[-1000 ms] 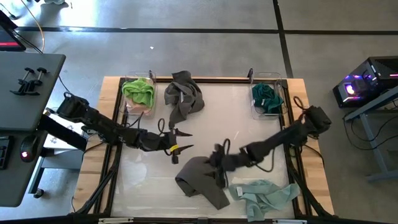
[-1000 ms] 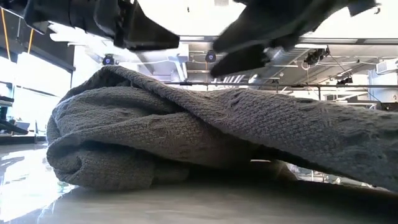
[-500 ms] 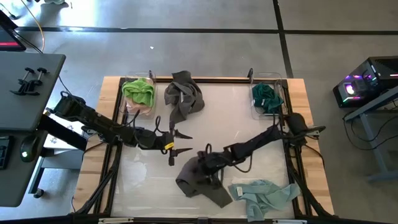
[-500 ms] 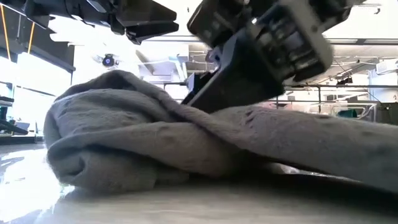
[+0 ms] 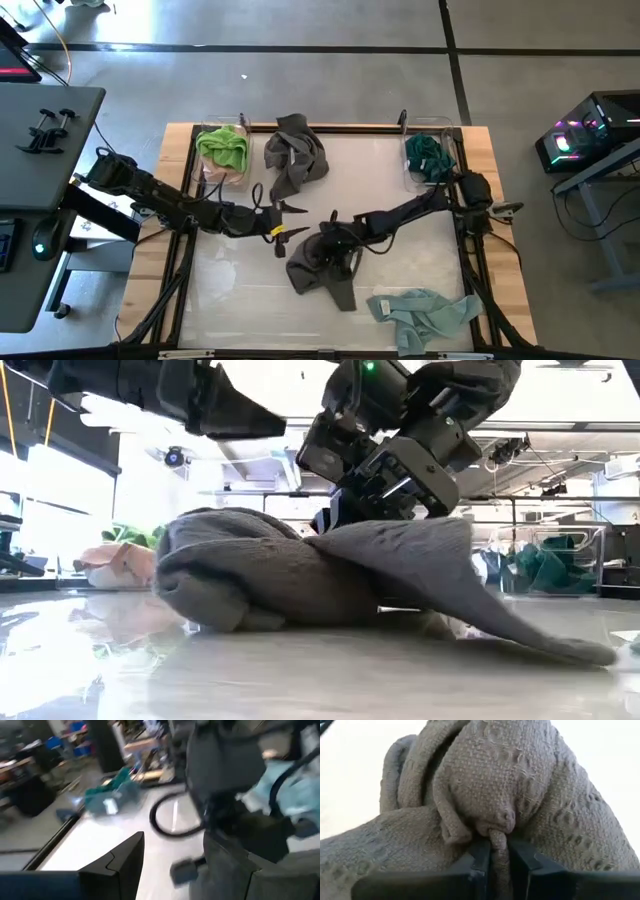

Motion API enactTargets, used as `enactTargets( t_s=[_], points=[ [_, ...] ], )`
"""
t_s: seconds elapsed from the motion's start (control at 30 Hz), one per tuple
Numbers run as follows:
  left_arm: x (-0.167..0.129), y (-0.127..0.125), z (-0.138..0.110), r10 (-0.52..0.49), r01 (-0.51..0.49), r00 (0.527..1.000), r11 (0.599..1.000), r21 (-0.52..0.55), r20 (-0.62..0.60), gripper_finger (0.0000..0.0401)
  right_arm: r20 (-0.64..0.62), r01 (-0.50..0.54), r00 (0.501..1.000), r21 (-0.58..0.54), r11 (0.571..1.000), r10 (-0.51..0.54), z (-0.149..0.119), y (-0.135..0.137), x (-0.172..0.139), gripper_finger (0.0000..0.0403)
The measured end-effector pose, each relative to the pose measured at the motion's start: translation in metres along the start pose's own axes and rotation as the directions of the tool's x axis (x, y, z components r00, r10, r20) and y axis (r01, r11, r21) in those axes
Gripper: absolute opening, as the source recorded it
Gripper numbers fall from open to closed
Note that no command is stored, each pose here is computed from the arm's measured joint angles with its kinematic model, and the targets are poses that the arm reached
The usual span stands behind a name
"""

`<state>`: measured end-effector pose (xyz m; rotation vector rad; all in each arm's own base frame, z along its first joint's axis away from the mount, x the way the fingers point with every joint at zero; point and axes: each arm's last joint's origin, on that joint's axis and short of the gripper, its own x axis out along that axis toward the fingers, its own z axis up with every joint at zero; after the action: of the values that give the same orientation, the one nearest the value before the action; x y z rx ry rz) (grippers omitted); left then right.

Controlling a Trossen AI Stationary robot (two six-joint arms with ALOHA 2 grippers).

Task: Sort towels by color in basket
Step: Put the bottom dark gray towel into the right transparent bin

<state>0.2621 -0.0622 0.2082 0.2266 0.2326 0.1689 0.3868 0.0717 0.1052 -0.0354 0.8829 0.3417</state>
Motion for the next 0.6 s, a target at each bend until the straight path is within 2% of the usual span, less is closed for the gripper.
enactTargets(
  t_s=[0.1, 0.2, 0.3, 0.37, 0.4, 0.47, 0.53, 0.6],
  points=[
    [-0.004, -0.006, -0.008, 0.077, -0.073, 0.993, 0.996, 0.041, -0.085, 0.019, -0.035, 0.028, 0.999, 0.043, 0.999, -0.027, 0.0, -0.001, -0.008, 0.0028],
    [-0.011, -0.014, -0.015, 0.16, -0.149, 0.975, 0.986, 0.08, -0.153, 0.019, -0.076, 0.116, 0.991, 0.061, 0.991, -0.111, 0.005, 0.011, -0.028, 0.0028],
    [-0.017, -0.019, -0.019, 0.204, -0.189, 0.961, 0.977, 0.096, -0.185, 0.019, -0.141, 0.196, 0.972, 0.064, 0.979, -0.186, 0.007, 0.03, -0.06, 0.0033],
    [-0.019, -0.022, -0.019, 0.212, -0.198, 0.959, 0.976, 0.092, -0.186, 0.019, -0.126, 0.272, 0.957, 0.074, 0.959, -0.262, 0.014, 0.045, -0.09, 0.0031],
    [-0.019, -0.023, -0.019, 0.21, -0.198, 0.96, 0.977, 0.084, -0.184, 0.019, -0.125, 0.333, 0.939, 0.096, 0.938, -0.321, 0.016, 0.051, -0.107, 0.0029],
    [-0.019, -0.023, -0.019, 0.21, -0.2, 0.96, 0.977, 0.073, -0.183, 0.019, -0.126, 0.478, 0.878, 0.196, 0.856, -0.462, 0.015, 0.058, -0.144, 0.0027],
    [-0.019, -0.023, -0.019, 0.212, -0.202, 0.96, 0.977, 0.07, -0.182, 0.019, -0.13, 0.595, 0.799, 0.31, 0.742, -0.587, 0.01, 0.056, -0.18, 0.0027],
    [-0.019, -0.022, -0.019, 0.214, -0.204, 0.96, 0.976, 0.07, -0.182, 0.019, -0.111, 0.668, 0.711, 0.418, 0.616, -0.695, 0.005, 0.052, -0.218, 0.0028]
  ],
)
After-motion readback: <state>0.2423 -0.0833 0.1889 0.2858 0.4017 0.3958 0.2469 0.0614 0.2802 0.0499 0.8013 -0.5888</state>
